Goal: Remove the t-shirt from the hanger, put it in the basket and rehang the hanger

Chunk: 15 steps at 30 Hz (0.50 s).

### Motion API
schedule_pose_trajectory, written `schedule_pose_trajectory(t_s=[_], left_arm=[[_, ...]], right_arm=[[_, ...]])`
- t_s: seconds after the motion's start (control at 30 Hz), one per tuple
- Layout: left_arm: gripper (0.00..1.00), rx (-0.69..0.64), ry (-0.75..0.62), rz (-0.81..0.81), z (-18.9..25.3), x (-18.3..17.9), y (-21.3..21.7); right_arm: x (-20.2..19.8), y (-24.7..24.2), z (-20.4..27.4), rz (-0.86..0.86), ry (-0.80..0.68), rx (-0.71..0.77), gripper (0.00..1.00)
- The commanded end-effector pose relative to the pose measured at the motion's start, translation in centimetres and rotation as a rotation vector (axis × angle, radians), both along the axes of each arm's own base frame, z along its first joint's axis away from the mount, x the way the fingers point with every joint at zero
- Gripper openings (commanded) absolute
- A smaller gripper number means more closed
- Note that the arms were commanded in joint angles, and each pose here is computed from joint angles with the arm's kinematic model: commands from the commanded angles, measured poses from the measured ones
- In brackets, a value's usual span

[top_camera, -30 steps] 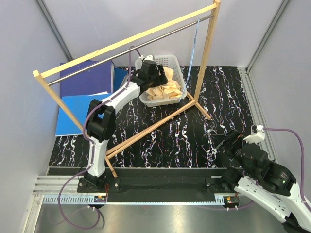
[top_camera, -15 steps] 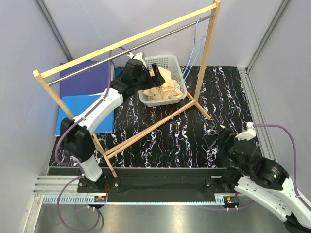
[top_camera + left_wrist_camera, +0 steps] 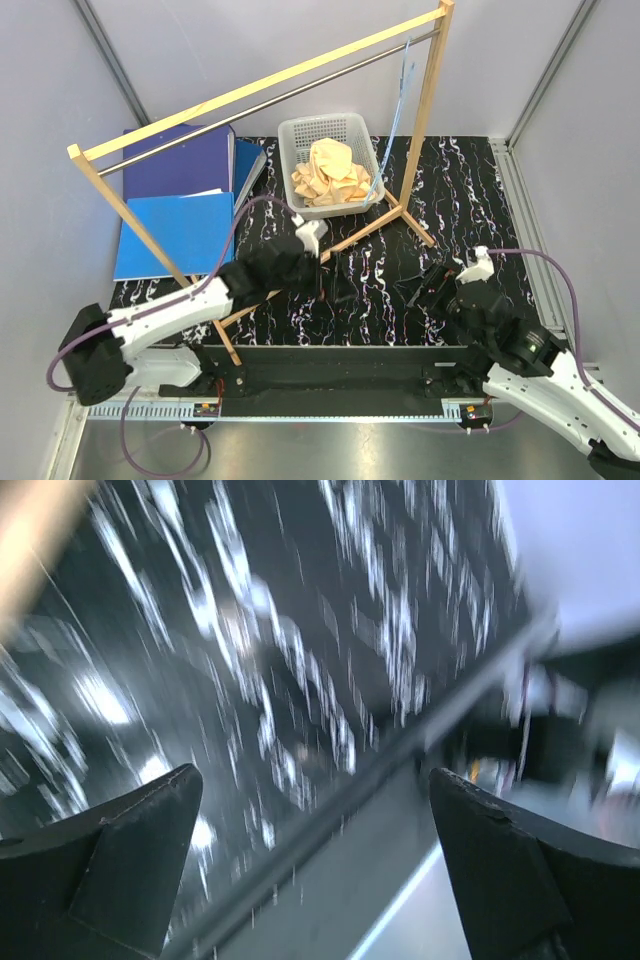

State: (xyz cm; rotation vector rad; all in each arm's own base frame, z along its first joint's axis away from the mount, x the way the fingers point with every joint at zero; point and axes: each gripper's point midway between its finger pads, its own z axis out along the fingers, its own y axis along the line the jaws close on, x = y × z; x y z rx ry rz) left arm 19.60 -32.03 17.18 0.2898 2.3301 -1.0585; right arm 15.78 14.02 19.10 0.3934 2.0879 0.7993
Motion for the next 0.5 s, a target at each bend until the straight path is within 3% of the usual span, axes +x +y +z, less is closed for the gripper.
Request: schedule_pose_trajectory(t_s=[0.0,0.03,0.1,0.13,0.37,0.47], left_arm=[[0.99,-0.146,-0.07,-0.045,2.7,-4.1,0.3],[0.99,-0.121,-0.042,-0.057,0.3,-5.7,1.3],[0.99,-0.211,-0.056,-0.061,1.1,-7.2,2.4],[0.99,-0.197,-0.033,-0.066,-1.1,-8.1,3.3],[0.99,-0.402,-0.022,-0.043,-4.4,-11.4,7.0],[0.99,-0.549,-0.052,-0.063,-2.7,-12.3,7.5]], right_arm=[[0.2,2.1,-0.5,0.05,-0.016,0.09,1.0],[0.4,2.6,-0.4,0.055,-0.029,0.117,1.0],[0.4,2.9,-1.3,0.049,-0.017,0.143,1.0],[0.6,3.1,-1.2,0.046,-0.025,0.166,1.0],[0.8,3.5,-3.3,0.032,-0.043,0.253,1.0],[0.5,4.0,-3.7,0.058,-0.072,0.331,1.0]])
